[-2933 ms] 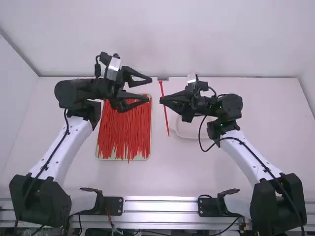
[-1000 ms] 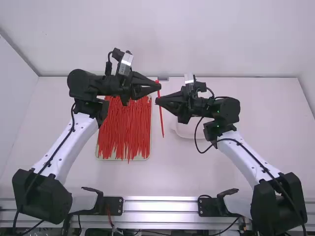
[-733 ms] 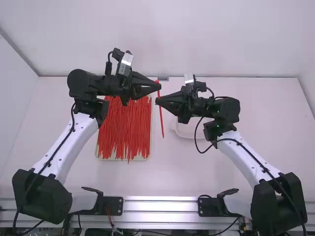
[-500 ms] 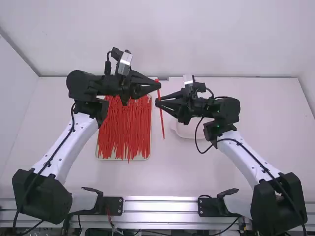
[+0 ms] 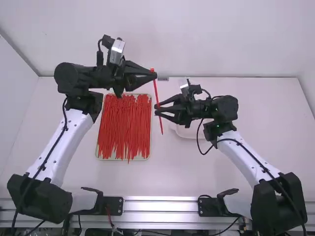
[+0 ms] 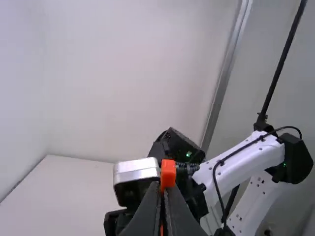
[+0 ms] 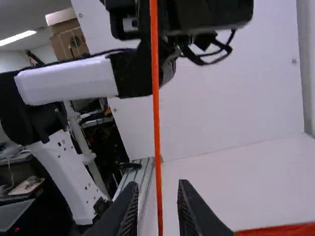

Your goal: Fasten the cable tie

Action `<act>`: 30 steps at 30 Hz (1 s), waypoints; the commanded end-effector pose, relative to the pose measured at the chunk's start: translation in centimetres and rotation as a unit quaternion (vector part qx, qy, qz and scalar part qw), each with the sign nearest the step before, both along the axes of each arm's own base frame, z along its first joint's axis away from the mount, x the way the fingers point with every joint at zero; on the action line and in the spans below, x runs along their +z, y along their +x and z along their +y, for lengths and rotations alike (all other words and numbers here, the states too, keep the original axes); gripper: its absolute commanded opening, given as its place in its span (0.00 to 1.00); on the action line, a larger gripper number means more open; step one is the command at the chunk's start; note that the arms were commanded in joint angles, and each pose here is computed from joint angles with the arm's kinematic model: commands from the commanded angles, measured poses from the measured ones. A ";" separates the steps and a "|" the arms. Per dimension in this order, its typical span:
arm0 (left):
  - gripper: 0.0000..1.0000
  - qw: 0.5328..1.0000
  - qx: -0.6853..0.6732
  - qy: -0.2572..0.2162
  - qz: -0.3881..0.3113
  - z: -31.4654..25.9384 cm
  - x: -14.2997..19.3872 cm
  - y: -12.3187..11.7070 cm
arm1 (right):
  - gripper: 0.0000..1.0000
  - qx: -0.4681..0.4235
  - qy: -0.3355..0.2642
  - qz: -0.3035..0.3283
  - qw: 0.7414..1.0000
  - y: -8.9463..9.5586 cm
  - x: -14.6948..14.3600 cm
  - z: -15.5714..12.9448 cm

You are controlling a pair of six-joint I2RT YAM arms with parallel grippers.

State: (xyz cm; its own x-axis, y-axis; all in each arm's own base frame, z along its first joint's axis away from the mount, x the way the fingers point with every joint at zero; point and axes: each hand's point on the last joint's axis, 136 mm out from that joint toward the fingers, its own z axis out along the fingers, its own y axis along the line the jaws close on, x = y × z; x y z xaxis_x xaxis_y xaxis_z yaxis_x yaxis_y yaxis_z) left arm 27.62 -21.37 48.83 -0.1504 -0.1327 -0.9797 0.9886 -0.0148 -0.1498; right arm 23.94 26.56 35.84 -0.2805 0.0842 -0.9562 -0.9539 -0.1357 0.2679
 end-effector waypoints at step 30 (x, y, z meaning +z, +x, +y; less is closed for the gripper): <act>0.02 0.999 0.046 -0.020 0.016 2.8 2.5 1.1 | 0.28 0.053 -0.031 -0.026 0.998 -1.8 -1.8 1.2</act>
